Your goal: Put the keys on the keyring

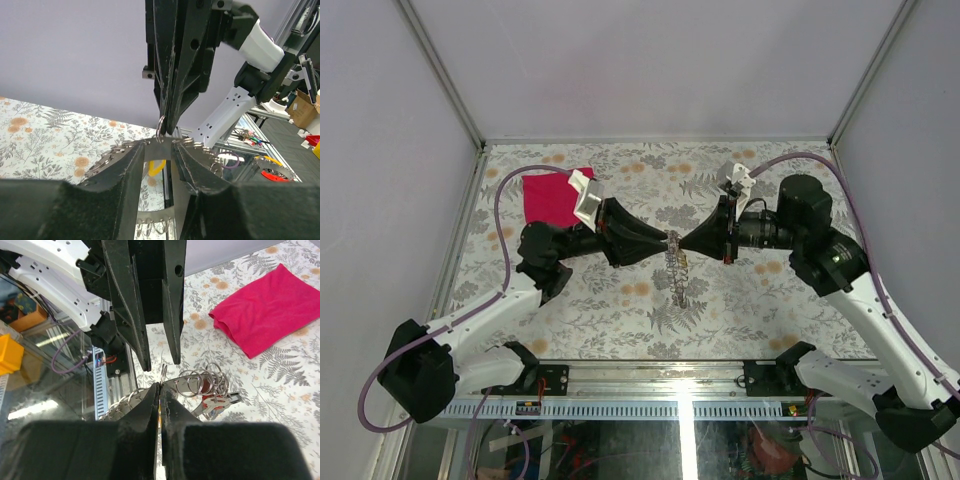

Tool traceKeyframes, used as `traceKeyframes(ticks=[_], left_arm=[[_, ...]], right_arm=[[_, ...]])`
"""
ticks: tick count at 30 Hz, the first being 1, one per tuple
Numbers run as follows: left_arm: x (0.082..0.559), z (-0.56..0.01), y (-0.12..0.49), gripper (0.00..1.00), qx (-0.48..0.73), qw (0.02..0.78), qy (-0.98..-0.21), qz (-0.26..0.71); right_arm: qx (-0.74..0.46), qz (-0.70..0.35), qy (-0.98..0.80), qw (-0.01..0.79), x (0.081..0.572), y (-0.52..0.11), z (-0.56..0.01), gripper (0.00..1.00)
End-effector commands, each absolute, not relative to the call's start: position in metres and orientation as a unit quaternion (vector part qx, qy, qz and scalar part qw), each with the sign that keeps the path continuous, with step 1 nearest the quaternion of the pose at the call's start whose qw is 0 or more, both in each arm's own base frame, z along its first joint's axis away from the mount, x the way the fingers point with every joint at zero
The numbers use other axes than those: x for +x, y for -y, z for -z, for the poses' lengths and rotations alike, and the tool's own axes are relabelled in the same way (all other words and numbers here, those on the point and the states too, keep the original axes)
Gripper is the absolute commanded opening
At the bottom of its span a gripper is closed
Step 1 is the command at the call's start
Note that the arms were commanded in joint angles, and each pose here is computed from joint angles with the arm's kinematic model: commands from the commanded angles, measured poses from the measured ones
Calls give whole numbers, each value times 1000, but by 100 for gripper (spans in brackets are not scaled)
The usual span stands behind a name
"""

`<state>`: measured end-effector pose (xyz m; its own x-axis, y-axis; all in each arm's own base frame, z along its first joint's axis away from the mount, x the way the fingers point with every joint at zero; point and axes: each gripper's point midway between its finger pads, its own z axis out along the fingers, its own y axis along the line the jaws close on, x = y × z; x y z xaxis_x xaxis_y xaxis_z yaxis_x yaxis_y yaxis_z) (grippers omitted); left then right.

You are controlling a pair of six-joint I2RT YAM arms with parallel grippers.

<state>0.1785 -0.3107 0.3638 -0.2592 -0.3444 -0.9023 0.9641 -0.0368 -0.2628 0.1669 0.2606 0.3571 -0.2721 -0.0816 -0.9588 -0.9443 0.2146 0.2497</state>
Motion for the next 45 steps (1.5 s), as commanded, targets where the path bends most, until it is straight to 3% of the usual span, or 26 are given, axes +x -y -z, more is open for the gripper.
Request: traceKeyframes(ticks=[1, 20, 32, 45], left_arm=[[167, -396, 303, 30, 351, 547, -415, 637], [178, -378, 306, 31, 362, 556, -442, 603], [164, -364, 313, 29, 438, 526, -434, 585], [152, -351, 332, 25, 487, 503, -438, 565]], right_arm=[[-459, -430, -634, 450, 163, -249, -368, 0], [-523, -262, -732, 349, 156, -245, -345, 0], [-552, -211, -756, 281, 148, -252, -337, 0], [-553, -214, -755, 280, 144, -258, -341, 0]])
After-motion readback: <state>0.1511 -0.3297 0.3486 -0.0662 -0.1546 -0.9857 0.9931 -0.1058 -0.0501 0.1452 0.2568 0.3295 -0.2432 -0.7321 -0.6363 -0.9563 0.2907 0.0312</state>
